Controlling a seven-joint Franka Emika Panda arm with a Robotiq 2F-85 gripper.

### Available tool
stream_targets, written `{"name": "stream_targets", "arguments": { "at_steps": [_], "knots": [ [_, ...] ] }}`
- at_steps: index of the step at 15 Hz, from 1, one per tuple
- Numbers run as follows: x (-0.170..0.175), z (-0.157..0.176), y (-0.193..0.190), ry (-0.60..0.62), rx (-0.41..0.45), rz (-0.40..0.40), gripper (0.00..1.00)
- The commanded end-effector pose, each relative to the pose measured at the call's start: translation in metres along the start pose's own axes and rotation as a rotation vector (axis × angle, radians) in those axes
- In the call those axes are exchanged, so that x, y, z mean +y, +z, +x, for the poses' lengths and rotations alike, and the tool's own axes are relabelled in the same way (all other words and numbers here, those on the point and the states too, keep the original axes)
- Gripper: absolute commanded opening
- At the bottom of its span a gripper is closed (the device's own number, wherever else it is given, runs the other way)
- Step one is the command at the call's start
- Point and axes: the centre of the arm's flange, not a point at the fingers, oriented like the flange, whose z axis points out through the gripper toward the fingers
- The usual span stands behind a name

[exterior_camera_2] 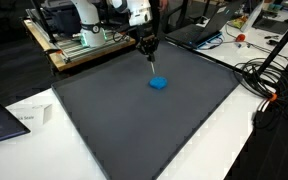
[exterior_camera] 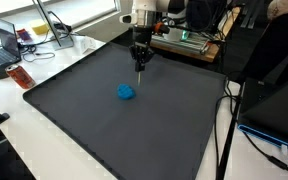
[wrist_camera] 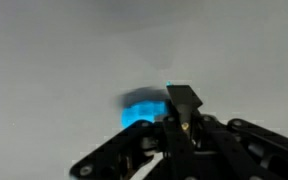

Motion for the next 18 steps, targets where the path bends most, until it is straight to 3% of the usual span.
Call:
{"name": "stream_targets", "arguments": {
  "at_steps": [1,18],
  "knots": [
    [0.013,-0.009,-0.018,-0.002,0.050,0.029,0.03],
    [0.020,0.002,-0.017,0.034,0.133,-0.005,0.03]
  ]
}}
